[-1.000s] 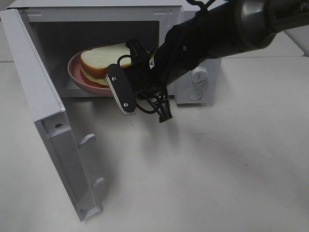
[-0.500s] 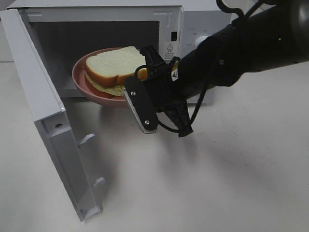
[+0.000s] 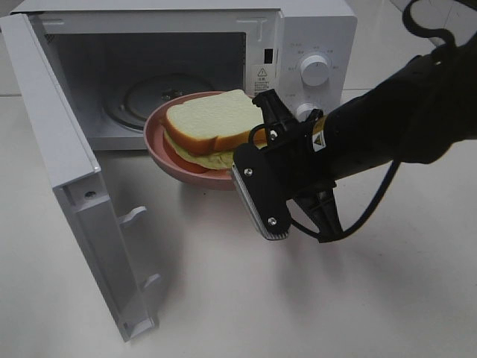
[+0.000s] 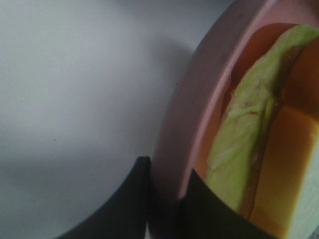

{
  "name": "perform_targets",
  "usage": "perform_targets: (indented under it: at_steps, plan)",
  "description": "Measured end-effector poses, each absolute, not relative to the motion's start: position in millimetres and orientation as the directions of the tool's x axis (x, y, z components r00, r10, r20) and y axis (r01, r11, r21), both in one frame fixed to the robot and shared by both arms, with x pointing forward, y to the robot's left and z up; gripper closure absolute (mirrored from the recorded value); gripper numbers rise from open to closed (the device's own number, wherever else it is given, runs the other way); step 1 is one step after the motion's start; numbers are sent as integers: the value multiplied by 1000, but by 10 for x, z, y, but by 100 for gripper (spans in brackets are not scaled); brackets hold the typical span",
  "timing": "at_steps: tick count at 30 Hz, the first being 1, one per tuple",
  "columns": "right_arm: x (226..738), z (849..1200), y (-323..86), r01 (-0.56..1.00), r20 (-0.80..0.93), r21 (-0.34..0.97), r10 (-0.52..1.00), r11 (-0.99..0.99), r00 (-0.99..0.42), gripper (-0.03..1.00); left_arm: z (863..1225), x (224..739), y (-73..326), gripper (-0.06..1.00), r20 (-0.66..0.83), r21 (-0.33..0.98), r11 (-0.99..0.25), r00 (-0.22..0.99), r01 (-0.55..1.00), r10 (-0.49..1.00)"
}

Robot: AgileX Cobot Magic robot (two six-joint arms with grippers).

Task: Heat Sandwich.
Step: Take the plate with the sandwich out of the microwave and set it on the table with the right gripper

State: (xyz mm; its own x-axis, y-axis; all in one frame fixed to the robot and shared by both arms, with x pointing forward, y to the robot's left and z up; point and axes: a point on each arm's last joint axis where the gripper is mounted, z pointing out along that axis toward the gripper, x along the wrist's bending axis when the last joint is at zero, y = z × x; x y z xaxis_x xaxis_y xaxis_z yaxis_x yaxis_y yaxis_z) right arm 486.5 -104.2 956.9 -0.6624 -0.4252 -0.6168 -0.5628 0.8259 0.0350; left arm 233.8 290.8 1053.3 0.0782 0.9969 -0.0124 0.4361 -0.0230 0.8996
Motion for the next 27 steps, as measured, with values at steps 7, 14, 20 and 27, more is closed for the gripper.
perform_targets:
  at_steps: [7, 14, 20, 27]
  plan:
    - [4622, 9666, -1234, -562, -638, 39, -412, 826, -651, 84, 10533, 2338, 2908, -5, -12, 900, -23, 78, 436, 997]
    - [4421, 9721, -1392, -563, -651, 41, -405, 826, -642, 84, 10533, 2338, 2908, -5, -12, 900, -23, 78, 436, 997]
    - [4183, 9784, -1582, -563, -671, 42, -394, 825, -628, 84, 10533, 2338, 2908, -5, -12, 900, -23, 78, 436, 997]
    - [3963, 9843, -1762, -559, -673, 39, -392, 828, -627, 84, 10533, 2338, 2908, -5, -12, 900, -23, 78, 436, 997]
